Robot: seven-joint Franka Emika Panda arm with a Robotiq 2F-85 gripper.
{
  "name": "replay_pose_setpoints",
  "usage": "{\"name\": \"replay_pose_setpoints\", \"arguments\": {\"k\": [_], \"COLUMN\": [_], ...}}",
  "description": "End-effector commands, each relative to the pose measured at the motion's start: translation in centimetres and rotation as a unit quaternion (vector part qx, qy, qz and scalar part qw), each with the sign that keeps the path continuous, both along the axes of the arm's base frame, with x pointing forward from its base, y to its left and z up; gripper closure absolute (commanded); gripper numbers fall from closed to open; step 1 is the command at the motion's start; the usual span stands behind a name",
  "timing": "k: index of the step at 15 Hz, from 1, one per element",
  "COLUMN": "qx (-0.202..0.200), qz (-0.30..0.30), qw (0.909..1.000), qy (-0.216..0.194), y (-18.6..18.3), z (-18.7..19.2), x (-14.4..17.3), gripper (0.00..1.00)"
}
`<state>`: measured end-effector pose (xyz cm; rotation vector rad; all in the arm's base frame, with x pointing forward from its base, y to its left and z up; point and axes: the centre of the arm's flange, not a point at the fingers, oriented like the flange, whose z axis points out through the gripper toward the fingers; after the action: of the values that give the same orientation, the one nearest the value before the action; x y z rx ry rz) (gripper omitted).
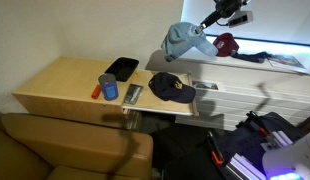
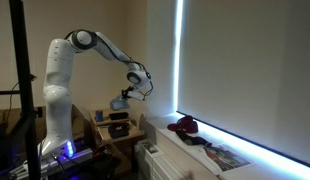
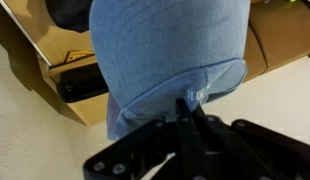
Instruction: Take the blue cap on the windowsill and put it on the black cap on the drawer
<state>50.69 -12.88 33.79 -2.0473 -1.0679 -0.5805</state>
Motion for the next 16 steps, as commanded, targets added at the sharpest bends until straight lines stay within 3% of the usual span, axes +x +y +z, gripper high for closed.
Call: {"name": "replay_pose_setpoints", "arguments": {"k": [1, 3, 7, 8, 9, 12, 14, 16], "qx": [0.0, -0.012, -0.062, -0.068, -0.07, -0.093, -0.116, -0.144], "qz": [-0.001, -0.001, 0.009, 0.012, 0.004, -0.017, -0.025, -0.03], "qw": [1.0, 0.9999, 0.9974, 0.9965, 0.9948, 0.9837, 0.9783, 0.976], "qy": [-0.001, 0.001, -0.034, -0.047, -0.073, -0.153, -0.17, -0.161], "y": [0.0, 0.2, 2.6, 5.5, 6.5, 12.3, 15.7, 17.1], "z": [0.2, -0.5, -2.1, -6.4, -6.6, -8.5, -11.4, -13.7], "x": [-0.2, -1.2, -9.5, 0.6, 0.4, 4.6, 7.2, 8.3], "gripper": [0.95, 0.99, 0.99, 0.99, 0.99, 0.99, 0.99, 0.99]}}
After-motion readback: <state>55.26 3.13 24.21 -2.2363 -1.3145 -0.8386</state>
